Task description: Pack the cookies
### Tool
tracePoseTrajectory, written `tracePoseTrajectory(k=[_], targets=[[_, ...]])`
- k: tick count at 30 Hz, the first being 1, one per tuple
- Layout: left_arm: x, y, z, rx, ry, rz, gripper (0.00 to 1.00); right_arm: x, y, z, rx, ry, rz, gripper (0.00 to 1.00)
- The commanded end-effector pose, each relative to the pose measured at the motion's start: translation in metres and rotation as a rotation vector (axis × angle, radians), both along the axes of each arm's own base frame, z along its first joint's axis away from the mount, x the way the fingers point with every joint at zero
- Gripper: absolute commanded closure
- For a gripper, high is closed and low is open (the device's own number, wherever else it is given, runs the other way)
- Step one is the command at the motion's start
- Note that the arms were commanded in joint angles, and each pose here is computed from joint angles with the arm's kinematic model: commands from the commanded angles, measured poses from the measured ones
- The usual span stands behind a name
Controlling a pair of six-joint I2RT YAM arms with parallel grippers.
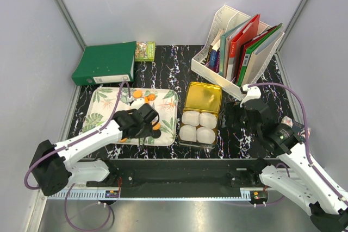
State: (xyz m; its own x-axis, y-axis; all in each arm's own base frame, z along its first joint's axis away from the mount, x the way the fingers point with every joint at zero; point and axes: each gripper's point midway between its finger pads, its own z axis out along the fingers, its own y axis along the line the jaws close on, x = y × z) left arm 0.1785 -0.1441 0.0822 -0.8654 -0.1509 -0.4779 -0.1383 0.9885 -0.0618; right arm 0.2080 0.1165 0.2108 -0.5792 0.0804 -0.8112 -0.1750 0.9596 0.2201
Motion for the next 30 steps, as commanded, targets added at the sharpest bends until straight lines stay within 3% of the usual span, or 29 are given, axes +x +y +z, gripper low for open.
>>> tracePoseTrajectory(k=[1,30], targets=[[-0.002,-0.010,0.011,-0.072,-0.023,-0.036,0.48,0.007,-0.001,0.010,0.022,-0.044,-0.027,0.00],[-0.024,0.010,-0.001,0.010,0.041,-0.054,0.58,0.008,-0.001,0.010,0.021,-0.045,-0.032,0.00]])
